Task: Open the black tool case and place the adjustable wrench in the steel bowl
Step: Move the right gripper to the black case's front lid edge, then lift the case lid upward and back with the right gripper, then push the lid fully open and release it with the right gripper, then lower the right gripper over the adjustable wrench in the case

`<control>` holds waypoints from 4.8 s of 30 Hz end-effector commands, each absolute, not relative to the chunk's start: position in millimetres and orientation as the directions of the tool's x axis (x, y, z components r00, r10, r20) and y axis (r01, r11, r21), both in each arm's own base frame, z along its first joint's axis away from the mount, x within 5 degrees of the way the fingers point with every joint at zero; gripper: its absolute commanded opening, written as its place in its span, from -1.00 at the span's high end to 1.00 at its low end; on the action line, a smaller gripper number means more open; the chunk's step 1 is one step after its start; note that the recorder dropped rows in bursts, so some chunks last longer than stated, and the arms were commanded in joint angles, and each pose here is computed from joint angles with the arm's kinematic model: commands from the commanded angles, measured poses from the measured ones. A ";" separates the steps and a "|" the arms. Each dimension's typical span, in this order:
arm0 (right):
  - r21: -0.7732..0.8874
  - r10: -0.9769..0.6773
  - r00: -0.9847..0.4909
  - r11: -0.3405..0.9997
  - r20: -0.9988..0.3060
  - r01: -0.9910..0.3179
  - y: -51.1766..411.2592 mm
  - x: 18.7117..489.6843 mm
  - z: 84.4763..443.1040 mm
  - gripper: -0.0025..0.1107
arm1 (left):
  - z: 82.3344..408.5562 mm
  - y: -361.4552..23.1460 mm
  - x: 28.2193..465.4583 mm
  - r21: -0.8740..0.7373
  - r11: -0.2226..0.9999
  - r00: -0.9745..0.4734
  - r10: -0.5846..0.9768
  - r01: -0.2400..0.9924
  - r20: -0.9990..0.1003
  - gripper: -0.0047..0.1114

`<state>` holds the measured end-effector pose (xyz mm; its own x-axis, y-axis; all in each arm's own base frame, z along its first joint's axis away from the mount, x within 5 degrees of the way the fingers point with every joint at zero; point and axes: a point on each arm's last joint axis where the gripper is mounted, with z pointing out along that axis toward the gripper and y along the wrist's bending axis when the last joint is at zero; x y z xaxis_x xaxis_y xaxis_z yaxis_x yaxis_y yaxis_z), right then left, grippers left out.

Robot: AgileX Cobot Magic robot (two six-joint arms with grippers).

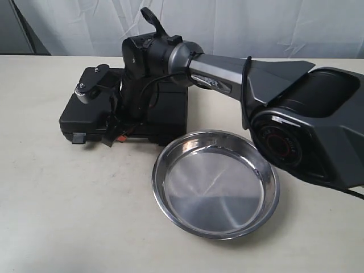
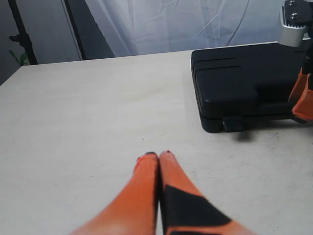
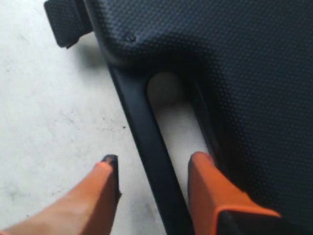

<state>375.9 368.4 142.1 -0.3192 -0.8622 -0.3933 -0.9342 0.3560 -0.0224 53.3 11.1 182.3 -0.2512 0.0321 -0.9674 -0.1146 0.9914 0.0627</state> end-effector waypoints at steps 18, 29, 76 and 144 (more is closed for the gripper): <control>-0.056 -0.843 -0.300 0.361 -0.446 -0.931 366.2 375.4 176.8 0.97 | 184.3 11.1 53.2 0.064 0.991 -0.237 0.035 -0.117 -0.971 0.92; -0.087 -0.810 -0.274 0.369 -0.518 -0.925 364.1 372.4 214.5 0.97 | 184.3 11.1 53.2 0.064 0.991 -0.237 0.035 -0.117 -0.971 0.92; -0.292 -0.672 -0.457 0.698 -0.582 -0.654 233.7 462.0 263.1 0.97 | 184.3 11.1 53.2 0.064 0.991 -0.237 0.035 -0.117 -0.971 0.92; 0.197 -0.273 -0.677 0.824 -0.683 -0.531 246.7 485.0 204.3 0.93 | 184.3 11.1 53.2 0.064 0.991 -0.237 0.035 -0.117 -0.971 0.92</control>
<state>482.4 239.3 222.5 -0.6698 -0.2948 -0.6815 -0.5029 0.8554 0.1242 53.3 11.1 182.3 -0.2512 0.0321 -0.9674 -0.1146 0.9914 0.0627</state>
